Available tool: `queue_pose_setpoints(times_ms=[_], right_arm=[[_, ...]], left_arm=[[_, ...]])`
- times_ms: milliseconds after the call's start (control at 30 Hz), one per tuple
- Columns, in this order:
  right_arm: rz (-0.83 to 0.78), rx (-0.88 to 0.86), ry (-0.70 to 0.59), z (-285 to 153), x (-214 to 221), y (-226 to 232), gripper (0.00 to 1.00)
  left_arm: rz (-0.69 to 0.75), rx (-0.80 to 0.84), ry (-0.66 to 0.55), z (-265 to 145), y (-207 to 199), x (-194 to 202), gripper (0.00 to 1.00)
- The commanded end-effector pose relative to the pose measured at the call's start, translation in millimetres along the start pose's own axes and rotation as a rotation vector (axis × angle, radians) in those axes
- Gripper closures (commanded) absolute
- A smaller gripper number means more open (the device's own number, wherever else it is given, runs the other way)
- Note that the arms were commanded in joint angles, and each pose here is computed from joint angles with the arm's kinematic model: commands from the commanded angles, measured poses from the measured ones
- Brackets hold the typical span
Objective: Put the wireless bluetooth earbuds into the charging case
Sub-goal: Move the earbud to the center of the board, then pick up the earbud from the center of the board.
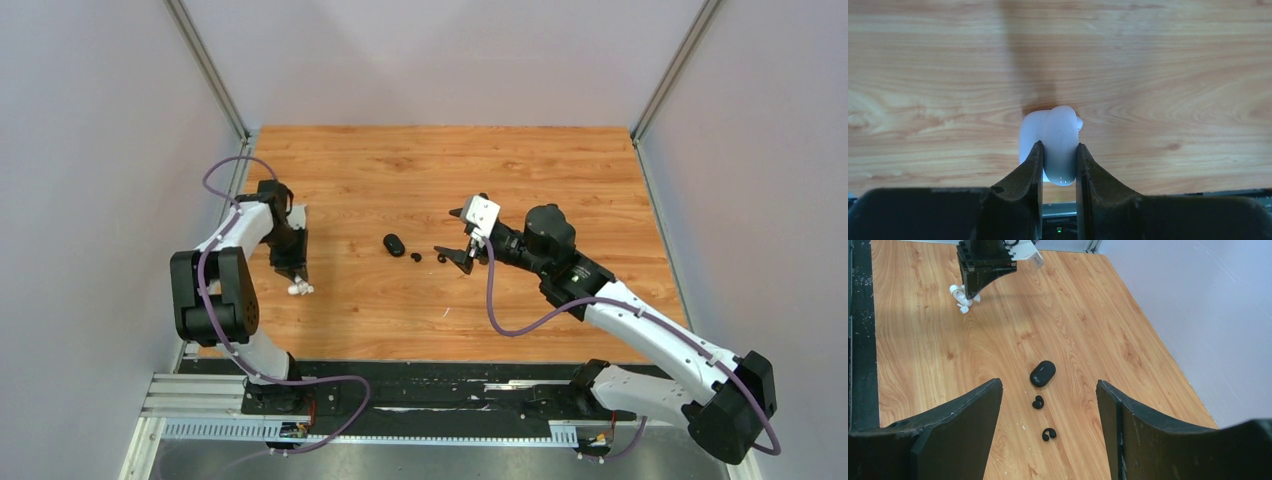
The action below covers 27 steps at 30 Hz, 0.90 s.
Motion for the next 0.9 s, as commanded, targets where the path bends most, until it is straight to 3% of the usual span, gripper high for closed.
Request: queue_pose_setpoints(times_ms=[0, 267, 400, 500, 600, 800, 867], right_arm=[[-0.03, 0.029, -0.058, -8, -20, -7, 0.28], [-0.014, 0.052, -0.03, -9, -11, -13, 0.28], [0.139, 0.086, 0.018, -3, 0, -14, 0.32], [0.385, 0.07, 0.089, 12, 17, -5, 0.4], [0.55, 0.028, 0.158, 38, 35, 15, 0.41], [0.728, -0.111, 0.349, 104, 73, 74, 0.43], [0.716, -0.13, 0.372, 127, 75, 86, 0.43]], left_arm=[[0.121, 0.125, -0.013, -5, -44, -11, 1.0], [0.142, 0.251, -0.051, -28, -100, -10, 1.0], [0.13, 0.099, -0.152, -49, -74, -21, 1.0], [0.007, 0.01, -0.283, -81, -34, -38, 1.0], [-0.118, -0.062, -0.402, -116, 5, -45, 1.0], [-0.165, -0.081, -0.641, -171, 8, -48, 1.0], [-0.181, -0.09, -0.693, -187, 10, -44, 1.0]])
Point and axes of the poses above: each gripper's point midway between its finger pads, its own z axis out along the fingers, its own y axis along the line the jaws close on, x = y × z, the point moved 2 cm from there along -z, back along the fingers, and after that the axes turned 12 degrees about z, right-handed, at the moved point
